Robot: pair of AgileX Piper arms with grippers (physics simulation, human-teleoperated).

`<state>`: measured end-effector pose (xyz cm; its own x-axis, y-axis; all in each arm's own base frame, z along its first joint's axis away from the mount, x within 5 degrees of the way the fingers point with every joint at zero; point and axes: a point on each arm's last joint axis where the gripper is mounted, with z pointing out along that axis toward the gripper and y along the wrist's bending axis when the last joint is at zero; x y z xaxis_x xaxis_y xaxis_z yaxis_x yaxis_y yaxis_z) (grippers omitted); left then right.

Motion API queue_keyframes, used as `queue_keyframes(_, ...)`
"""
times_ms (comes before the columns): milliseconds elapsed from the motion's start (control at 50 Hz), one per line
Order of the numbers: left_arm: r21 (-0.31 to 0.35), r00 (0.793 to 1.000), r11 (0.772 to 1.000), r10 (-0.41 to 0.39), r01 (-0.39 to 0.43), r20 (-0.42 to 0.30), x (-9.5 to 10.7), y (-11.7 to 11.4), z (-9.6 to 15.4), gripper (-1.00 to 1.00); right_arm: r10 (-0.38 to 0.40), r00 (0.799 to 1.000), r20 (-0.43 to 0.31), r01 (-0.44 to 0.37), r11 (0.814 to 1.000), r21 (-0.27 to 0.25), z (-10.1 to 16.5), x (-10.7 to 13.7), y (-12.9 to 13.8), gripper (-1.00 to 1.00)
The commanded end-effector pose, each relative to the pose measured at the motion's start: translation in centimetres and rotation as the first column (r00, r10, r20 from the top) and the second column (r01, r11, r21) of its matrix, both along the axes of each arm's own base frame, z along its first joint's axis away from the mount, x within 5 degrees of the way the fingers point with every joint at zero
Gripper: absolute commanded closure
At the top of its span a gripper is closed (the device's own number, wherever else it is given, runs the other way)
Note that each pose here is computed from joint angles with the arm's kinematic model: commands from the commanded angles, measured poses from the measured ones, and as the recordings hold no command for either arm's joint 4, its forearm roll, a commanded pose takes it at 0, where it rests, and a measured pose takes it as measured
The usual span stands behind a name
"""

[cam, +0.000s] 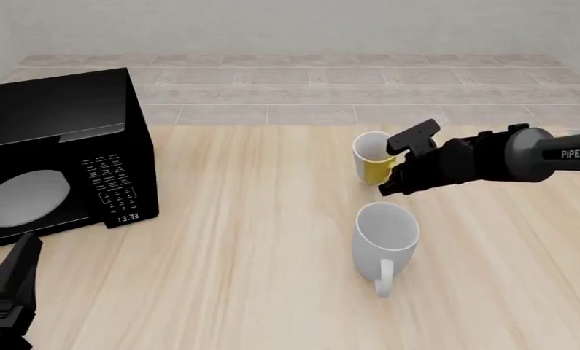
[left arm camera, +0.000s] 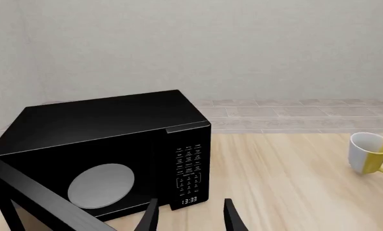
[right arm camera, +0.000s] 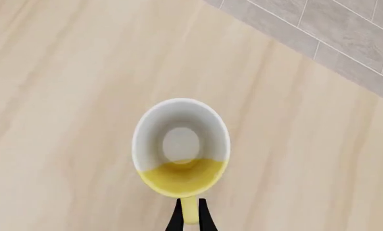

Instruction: Put the yellow and white mug to the front of the white mug.

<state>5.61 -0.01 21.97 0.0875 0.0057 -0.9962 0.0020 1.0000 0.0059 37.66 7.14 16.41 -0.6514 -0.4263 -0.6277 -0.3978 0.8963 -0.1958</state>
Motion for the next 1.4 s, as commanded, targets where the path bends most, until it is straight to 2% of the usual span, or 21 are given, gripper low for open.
queue_keyframes(20, 0.000, 1.000, 1.000, 0.000, 0.000, 0.000, 0.0, 0.0, 0.0, -1.00, -0.008, 1.000, -0.003, 0.009, 1.000, 0.007, -0.4, 0.4, 0.1, 1.00)
queue_keyframes(260, 0.000, 1.000, 1.000, 0.000, 0.000, 0.000, 0.0, 0.0, 0.0, -1.00, -0.003, 1.000, 0.002, 0.003, 1.000, 0.007, -0.3, 0.3, 0.2, 1.00)
queue_keyframes(280, 0.000, 1.000, 1.000, 0.000, 0.000, 0.000, 0.0, 0.0, 0.0, -1.00, -0.003, 1.000, 0.001, 0.003, 1.000, 0.006, -0.3, 0.4, 0.2, -1.00)
queue_keyframes(780, 0.000, 1.000, 1.000, 0.000, 0.000, 0.000, 0.0, 0.0, 0.0, -1.00, -0.002, 1.000, 0.009, 0.002, 1.000, 0.006, 0.3, 0.0, 0.1, -1.00)
queue_keyframes(1400, 0.000, 1.000, 1.000, 0.000, 0.000, 0.000, 0.0, 0.0, 0.0, -1.00, 0.019, 0.996, 0.083, -0.020, 1.000, 0.015, 6.5, -2.9, 0.1, -1.00)
